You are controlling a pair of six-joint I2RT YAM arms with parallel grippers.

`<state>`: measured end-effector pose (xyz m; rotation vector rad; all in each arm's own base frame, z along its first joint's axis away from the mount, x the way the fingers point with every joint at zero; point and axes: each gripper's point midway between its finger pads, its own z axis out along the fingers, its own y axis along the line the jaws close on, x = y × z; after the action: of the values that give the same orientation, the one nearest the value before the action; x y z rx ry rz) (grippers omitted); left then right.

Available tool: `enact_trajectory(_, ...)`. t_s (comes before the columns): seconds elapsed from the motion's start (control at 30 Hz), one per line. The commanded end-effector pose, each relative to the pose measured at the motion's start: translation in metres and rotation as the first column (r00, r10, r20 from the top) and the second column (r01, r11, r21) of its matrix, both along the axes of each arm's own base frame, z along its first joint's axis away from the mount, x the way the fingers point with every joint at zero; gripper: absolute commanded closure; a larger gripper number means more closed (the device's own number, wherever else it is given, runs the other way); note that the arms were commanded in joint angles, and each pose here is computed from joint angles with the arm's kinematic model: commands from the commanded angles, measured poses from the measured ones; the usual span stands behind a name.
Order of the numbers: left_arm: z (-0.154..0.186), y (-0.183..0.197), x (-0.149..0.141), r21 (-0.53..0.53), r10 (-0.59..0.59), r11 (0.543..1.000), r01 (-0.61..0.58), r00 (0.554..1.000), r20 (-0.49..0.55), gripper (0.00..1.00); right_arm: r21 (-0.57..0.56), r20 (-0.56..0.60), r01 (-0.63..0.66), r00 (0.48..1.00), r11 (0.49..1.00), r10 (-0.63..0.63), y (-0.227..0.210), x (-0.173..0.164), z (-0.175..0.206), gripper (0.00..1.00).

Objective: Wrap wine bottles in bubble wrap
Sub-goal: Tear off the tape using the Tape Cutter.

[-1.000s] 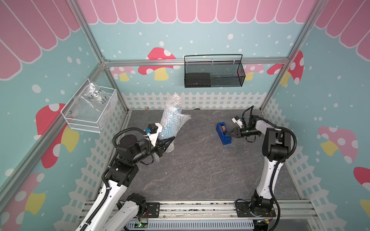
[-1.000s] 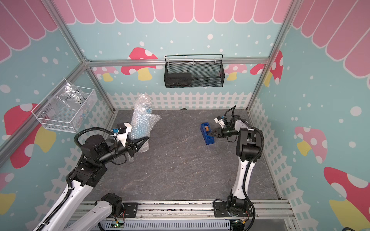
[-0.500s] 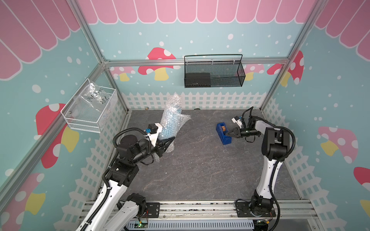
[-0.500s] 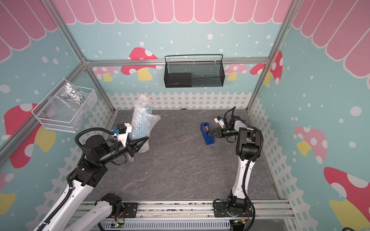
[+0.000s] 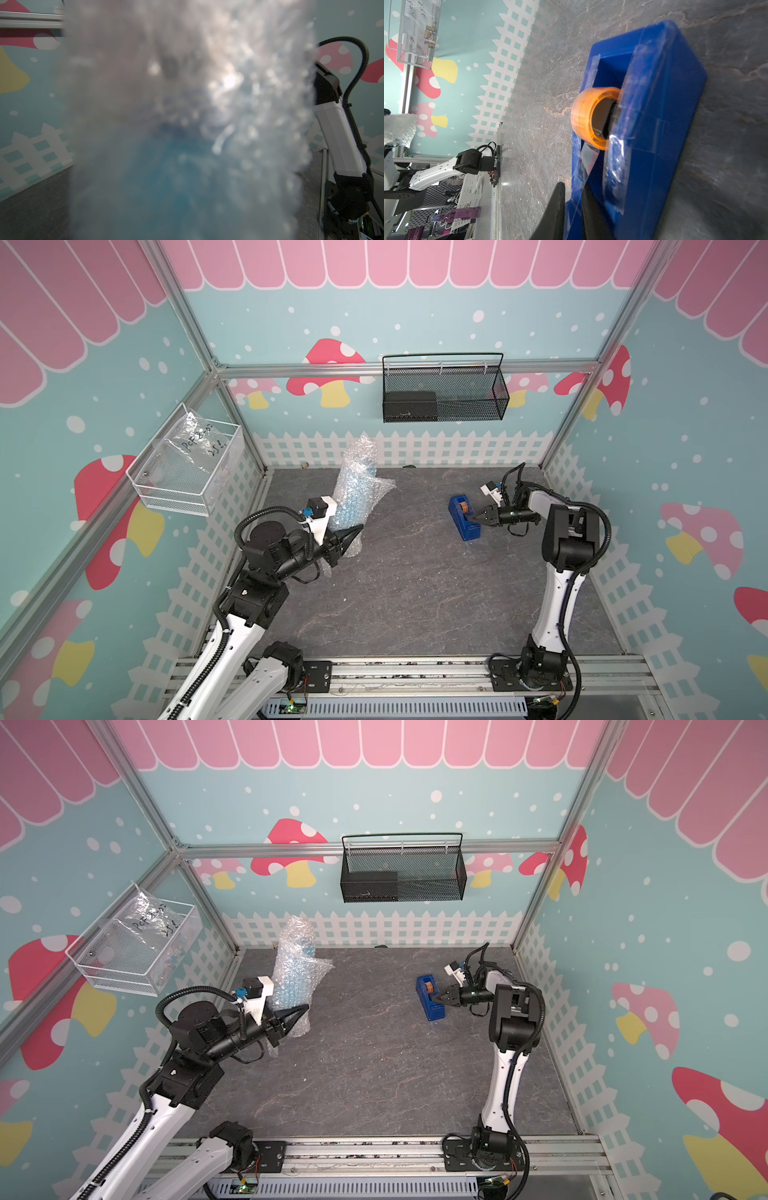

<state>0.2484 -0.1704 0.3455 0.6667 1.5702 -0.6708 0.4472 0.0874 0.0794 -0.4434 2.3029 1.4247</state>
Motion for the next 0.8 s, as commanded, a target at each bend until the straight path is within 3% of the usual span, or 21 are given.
enact_trajectory(0.0, 0.043, 0.003, -0.007, -0.050, 0.005, 0.999, 0.003, 0.987, 0.164, 1.00, 0.046, 0.036, -0.017, 0.999, 0.999, 0.015, 0.003, 0.004, 0.004, 0.82)
enact_trajectory(0.3, 0.042, 0.003, -0.007, -0.049, 0.007, 0.999, 0.001, 0.986, 0.164, 1.00, 0.040, 0.030, -0.017, 0.999, 0.999, 0.016, 0.002, 0.003, 0.002, 0.84)
enact_trajectory(0.5, 0.041, 0.004, -0.006, -0.049, 0.009, 0.999, -0.001, 0.987, 0.161, 1.00, 0.029, 0.020, -0.014, 1.000, 0.999, 0.013, 0.002, 0.003, -0.003, 1.00)
enact_trajectory(0.77, 0.040, 0.004, -0.004, -0.048, 0.012, 0.999, -0.004, 0.987, 0.158, 1.00, 0.094, 0.109, 0.046, 0.992, 0.995, -0.056, 0.010, 0.021, 0.038, 1.00)
